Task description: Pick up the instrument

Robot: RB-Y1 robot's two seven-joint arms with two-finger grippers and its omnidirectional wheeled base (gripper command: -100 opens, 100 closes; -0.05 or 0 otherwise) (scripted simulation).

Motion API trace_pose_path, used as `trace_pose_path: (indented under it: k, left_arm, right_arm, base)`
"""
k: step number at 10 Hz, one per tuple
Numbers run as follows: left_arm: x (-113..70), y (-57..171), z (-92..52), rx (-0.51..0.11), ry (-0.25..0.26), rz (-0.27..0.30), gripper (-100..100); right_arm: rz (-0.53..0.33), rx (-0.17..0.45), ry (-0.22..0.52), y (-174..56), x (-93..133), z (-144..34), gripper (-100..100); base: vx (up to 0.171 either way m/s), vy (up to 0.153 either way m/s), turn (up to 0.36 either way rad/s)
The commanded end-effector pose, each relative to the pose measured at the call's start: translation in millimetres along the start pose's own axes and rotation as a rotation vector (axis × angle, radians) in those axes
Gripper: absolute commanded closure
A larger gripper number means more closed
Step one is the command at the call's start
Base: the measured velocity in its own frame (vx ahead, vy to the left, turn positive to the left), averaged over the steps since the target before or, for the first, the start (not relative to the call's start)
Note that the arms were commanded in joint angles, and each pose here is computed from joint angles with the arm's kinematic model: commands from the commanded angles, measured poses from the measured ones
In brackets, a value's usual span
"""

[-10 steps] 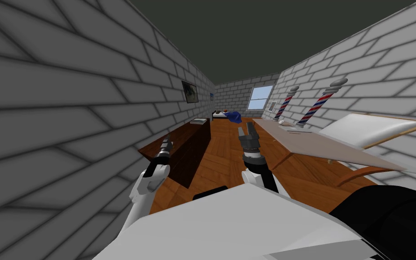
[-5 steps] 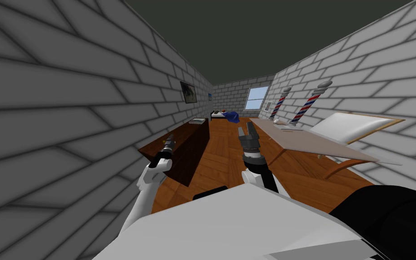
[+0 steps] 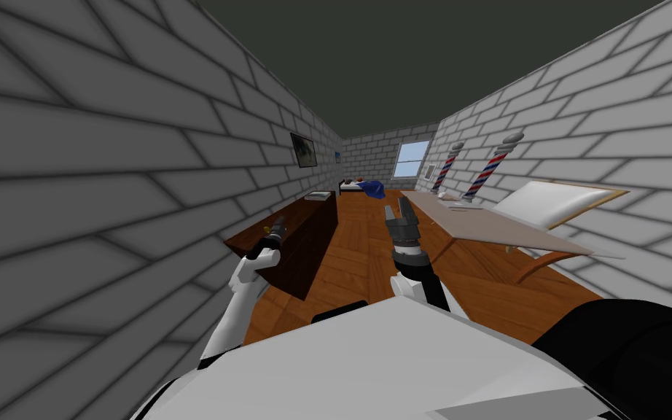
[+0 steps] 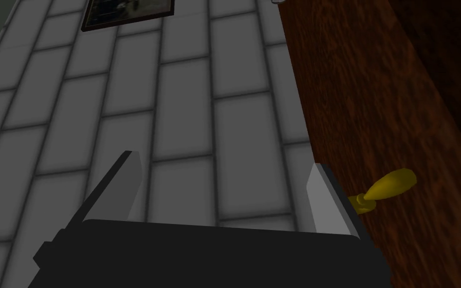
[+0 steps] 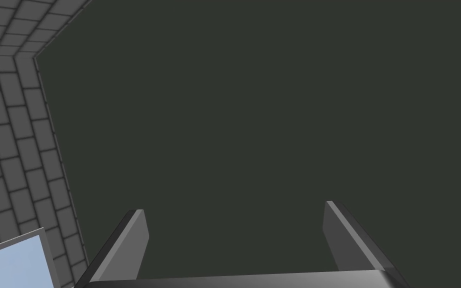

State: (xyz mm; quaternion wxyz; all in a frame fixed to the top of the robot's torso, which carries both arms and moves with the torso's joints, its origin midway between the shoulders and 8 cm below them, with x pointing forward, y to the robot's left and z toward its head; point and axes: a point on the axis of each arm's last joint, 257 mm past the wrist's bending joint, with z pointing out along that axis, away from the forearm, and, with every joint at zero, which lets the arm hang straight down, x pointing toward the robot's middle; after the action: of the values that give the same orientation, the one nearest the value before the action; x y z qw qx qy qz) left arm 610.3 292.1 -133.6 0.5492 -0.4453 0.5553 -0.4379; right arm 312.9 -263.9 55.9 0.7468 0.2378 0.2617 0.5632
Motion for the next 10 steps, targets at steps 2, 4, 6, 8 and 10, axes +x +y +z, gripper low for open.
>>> trace_pose_path:
  k: [2,4,6,8,10]
  left_arm:
    - [6.3,10.0,17.4,-0.072,0.026,0.025,-100]
    - [9.8,17.6,29.4,-0.123,0.044,0.044,-100]
    - [12.4,26.8,39.3,-0.178,0.062,0.066,-100]
    - [14.9,34.6,49.6,-0.235,0.081,0.091,-100]
    - [16.2,44.2,57.2,-0.297,0.1,0.117,-100]
  right_arm:
    - [0.0,0.0,0.0,0.0,0.0,0.0,0]
    - [0.0,0.0,0.0,0.0,0.0,0.0,0]
    - [0.0,0.0,0.0,0.0,0.0,0.0,0]
    - [0.0,0.0,0.0,0.0,0.0,0.0,0]
    - [0.0,0.0,0.0,0.0,0.0,0.0,0]
  base:
    - [-0.033,0.029,-0.034]
    - [-0.023,0.041,-0.037]
    - [-0.004,0.039,-0.026]
    - [0.007,0.037,-0.022]
    - [0.016,0.043,-0.02]
